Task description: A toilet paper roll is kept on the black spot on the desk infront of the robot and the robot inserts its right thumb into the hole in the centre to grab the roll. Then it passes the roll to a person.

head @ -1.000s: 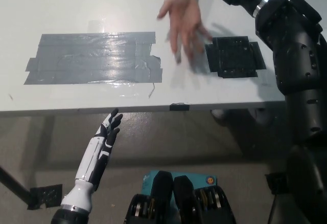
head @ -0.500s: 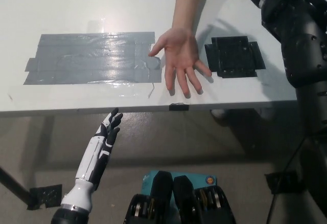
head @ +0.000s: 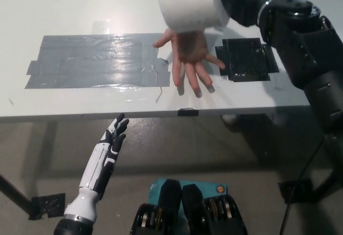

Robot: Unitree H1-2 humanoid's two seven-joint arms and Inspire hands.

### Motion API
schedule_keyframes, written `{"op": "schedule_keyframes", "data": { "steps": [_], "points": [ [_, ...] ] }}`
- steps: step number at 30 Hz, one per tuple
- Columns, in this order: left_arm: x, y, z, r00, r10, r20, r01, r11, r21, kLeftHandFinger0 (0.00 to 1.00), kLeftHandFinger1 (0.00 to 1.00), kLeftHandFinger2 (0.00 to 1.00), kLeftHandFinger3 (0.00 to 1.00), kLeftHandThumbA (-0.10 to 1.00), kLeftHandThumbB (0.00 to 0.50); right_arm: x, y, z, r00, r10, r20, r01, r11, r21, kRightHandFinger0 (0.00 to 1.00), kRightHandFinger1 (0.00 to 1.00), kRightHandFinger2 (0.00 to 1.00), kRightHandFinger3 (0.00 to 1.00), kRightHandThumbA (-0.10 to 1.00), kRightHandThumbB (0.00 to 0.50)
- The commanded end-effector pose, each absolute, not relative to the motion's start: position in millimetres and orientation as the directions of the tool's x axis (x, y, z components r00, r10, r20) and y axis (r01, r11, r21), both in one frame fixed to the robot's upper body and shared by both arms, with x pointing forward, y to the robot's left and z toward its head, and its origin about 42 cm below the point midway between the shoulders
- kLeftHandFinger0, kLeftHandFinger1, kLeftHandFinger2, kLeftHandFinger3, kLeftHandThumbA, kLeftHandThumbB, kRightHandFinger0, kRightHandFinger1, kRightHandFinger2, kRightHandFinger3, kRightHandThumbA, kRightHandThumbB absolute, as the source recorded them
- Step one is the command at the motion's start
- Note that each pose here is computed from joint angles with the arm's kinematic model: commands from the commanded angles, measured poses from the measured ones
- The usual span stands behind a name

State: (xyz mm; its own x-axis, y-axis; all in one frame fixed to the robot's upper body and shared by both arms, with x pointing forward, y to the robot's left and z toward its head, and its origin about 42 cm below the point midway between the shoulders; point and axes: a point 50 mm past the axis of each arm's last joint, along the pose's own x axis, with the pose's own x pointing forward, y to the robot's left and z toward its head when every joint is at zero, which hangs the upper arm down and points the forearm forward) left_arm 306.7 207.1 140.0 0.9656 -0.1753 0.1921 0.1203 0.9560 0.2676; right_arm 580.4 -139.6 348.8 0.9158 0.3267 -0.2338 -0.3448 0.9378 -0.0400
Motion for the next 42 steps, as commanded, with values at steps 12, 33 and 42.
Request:
{"op": "schedule_keyframes", "data": {
  "steps": [12,33,42],
  "points": [
    [317.5,205.0,157.6,0.948,-0.205,0.243,0.131,0.948,0.29,1.0,1.0,1.0,1.0,1.0,0.12,598.8,-138.2,418.9,0.98,0.198,-0.018,-0.18,0.846,-0.502,0.05,0.61,0.92,0.92,-0.1,0.174],
    [323.3,204.7,163.2,0.947,-0.21,0.241,0.132,0.944,0.304,1.0,1.0,1.0,1.0,1.0,0.126,591.4,-100.0,355.3,0.952,0.287,-0.107,-0.281,0.679,-0.678,0.14,0.55,0.85,0.87,-0.1,0.196],
    [326.5,203.7,166.5,0.945,-0.216,0.245,0.134,0.941,0.312,1.0,1.0,1.0,1.0,1.0,0.13,594.5,-104.7,373.1,0.92,0.321,-0.226,-0.383,0.606,-0.697,1.0,1.0,1.0,1.0,0.19,0.357]
  ]
}}
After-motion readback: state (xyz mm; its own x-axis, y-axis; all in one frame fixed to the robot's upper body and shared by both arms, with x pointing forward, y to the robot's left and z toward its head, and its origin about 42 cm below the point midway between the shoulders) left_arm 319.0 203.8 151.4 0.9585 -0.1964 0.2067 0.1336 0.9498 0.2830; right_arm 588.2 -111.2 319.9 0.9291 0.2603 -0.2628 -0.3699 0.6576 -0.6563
